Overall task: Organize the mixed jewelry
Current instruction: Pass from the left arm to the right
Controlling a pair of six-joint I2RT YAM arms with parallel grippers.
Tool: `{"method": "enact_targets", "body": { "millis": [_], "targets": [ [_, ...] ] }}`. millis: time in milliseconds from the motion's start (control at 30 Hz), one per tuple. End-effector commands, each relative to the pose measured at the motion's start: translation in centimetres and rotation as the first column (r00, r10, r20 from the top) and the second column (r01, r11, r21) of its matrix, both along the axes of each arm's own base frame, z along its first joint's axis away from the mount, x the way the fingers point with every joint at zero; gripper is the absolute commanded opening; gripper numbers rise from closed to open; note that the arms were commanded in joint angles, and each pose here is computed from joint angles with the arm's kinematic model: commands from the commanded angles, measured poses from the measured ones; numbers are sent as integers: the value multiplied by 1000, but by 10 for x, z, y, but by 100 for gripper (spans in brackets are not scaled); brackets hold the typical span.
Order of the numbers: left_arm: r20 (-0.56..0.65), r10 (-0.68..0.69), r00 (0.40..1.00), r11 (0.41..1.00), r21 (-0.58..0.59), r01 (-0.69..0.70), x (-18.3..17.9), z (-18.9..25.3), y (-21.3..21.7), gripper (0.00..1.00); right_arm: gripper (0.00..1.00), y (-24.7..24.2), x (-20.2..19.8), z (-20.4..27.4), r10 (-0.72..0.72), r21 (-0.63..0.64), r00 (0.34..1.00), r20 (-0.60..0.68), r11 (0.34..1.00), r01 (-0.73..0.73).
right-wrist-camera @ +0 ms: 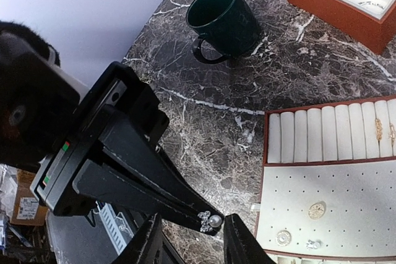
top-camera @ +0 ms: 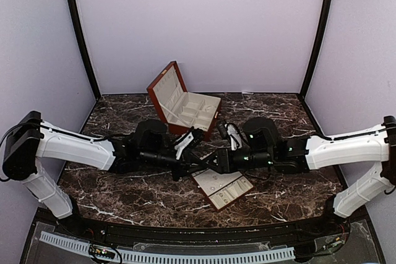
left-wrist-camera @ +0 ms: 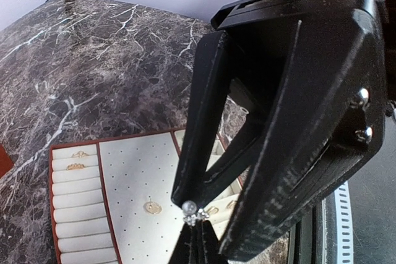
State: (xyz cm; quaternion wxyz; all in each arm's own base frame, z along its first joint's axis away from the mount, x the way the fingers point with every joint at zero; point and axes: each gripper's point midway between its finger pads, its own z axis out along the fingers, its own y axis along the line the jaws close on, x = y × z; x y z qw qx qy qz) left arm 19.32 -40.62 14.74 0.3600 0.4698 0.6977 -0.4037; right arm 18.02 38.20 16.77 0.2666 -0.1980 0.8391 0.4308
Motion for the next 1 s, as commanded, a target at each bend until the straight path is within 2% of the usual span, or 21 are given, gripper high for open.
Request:
{"method": "enact_targets", "body": {
  "millis": [0,500,967],
  "targets": [
    [56,-1,998,1000,-17,2,-4,12,3,0,30,3,8,8,-21,11,1000,-8,1000,22],
    [64,-14,998,1000,-14,15,-9,11,2,0,25,2,14,1,-33,1,999,-27,999,33],
    [59,-25,998,1000,-10,26,-12,9,0,0,7,1,15,2,-31,6,999,-12,1000,31]
  ]
}}
